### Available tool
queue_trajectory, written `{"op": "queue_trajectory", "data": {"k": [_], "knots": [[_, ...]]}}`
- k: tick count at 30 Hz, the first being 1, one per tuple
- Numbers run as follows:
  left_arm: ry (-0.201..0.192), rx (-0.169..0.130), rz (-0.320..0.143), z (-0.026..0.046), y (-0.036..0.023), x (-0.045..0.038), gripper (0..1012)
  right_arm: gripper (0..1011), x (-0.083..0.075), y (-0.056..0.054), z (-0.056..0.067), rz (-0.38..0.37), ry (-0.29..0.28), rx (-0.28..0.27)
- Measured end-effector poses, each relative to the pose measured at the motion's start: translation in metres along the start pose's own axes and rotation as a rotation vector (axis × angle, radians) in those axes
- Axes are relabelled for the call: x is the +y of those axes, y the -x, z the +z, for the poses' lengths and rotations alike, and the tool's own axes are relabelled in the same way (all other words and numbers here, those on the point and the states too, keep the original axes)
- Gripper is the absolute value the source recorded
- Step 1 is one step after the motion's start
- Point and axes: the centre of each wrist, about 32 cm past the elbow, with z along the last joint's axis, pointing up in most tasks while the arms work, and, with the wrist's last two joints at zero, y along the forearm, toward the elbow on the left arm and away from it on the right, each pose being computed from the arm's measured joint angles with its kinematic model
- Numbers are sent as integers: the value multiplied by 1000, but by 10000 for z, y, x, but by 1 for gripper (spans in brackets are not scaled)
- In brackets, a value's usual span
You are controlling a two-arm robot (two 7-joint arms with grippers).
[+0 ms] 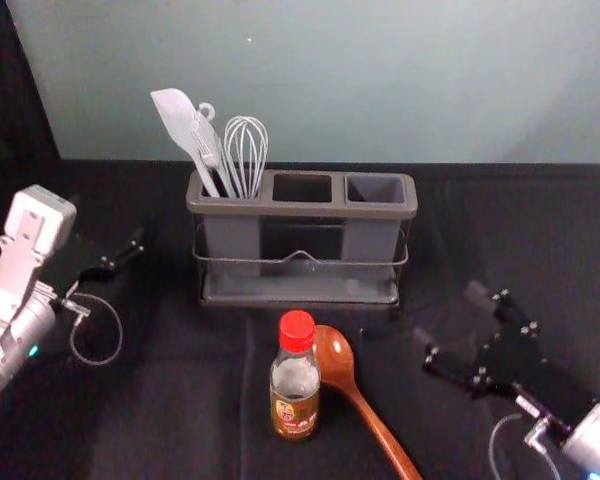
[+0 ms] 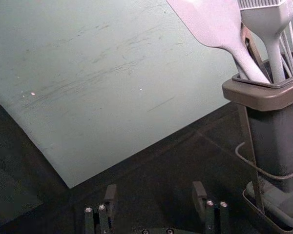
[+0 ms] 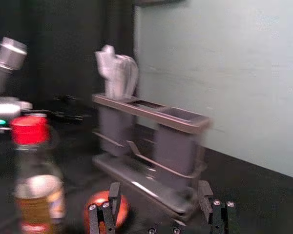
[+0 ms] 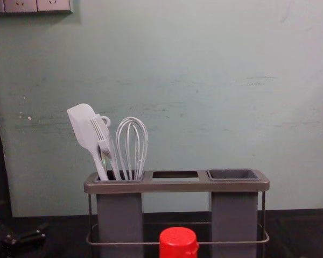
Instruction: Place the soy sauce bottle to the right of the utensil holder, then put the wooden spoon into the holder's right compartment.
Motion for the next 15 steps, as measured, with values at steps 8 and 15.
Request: {"op": "queue_trajectory", "data": {"k": [8, 15], "knots": [[0, 0, 0, 0, 0, 0, 1000, 1004, 64, 30, -8, 175, -33, 46], [0, 0, 0, 0, 0, 0, 1000, 1004, 202, 123, 41, 255, -63, 52]]}}
